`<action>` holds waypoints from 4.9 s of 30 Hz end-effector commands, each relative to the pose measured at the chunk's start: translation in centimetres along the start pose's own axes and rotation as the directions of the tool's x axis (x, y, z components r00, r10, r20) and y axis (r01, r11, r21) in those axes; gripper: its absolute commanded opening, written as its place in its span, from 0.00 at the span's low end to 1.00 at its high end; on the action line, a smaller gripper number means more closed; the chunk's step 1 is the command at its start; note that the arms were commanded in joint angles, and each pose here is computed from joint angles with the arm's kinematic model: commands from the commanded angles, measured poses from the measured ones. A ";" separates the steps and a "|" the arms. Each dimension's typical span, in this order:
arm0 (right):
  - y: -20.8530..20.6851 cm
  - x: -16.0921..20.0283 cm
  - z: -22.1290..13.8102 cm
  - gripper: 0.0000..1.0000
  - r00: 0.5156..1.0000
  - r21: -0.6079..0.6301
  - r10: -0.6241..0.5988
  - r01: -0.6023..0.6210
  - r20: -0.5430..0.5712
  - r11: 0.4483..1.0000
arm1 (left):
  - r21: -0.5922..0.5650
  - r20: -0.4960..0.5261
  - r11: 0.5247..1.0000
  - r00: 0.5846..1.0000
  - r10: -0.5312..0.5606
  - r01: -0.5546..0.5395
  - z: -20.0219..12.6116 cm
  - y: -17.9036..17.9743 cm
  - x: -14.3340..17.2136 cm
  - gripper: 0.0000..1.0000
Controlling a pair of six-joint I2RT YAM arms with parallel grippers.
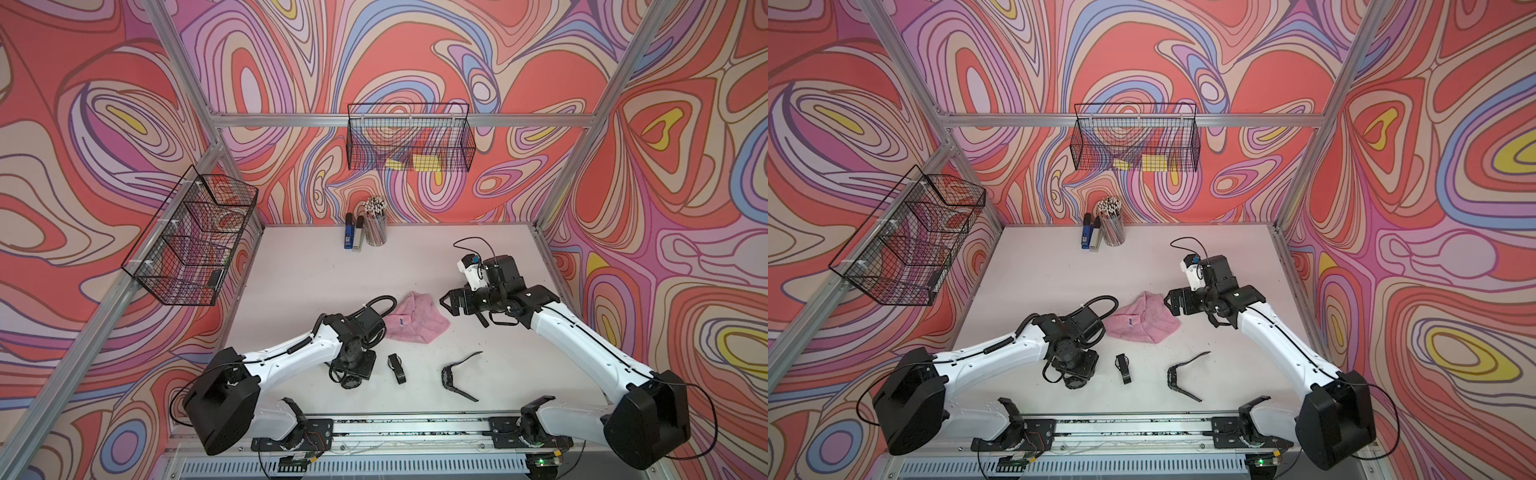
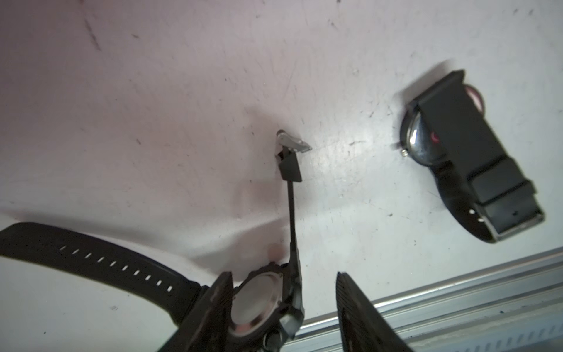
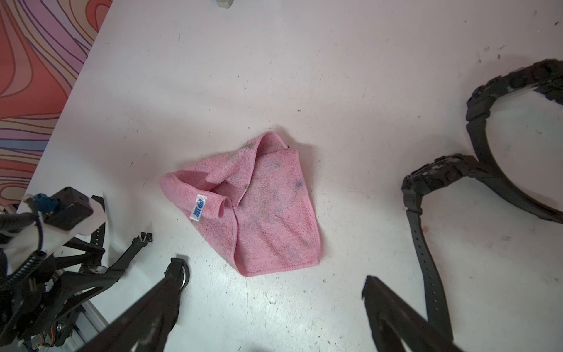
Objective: Wipe the watch dial
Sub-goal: Pick up the watch at the center of the board, then pick up the cleaning item at the center of the board.
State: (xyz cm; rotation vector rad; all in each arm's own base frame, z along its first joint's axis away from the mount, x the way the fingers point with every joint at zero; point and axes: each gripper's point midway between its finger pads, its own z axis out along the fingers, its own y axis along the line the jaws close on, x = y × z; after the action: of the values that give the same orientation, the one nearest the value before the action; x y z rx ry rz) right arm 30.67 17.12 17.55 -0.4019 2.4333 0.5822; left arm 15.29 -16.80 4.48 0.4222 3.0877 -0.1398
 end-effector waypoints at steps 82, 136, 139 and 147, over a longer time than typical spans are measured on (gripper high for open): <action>9.7 5.5 16.9 0.07 0.930 -0.121 -0.292 0.271 -0.221 0.955 | 0.990 -0.142 -0.112 0.474 -0.869 0.091 -22.9 0.8 -10.5 0.00; 14.1 -2.0 1.6 0.00 0.960 -0.294 -0.208 0.257 0.186 0.921 | 0.996 -0.089 -0.085 0.417 -0.905 0.029 -22.3 2.1 -10.4 0.00; 15.3 -2.3 -0.2 0.00 0.957 -0.358 -0.172 0.249 0.232 0.900 | 0.999 -0.038 -0.039 0.437 -0.899 0.006 -23.1 1.7 -10.5 0.00; 19.3 -4.3 -2.9 0.00 0.918 -0.426 -0.145 0.305 0.369 0.852 | 0.998 0.031 0.002 0.492 -0.870 -0.059 -24.5 0.5 -11.8 0.00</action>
State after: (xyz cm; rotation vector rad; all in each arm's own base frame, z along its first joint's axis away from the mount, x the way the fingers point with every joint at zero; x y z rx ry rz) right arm 25.20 31.55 25.24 -0.7303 1.9873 0.9944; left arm 26.51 -16.83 26.29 -0.8400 1.6996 -1.8214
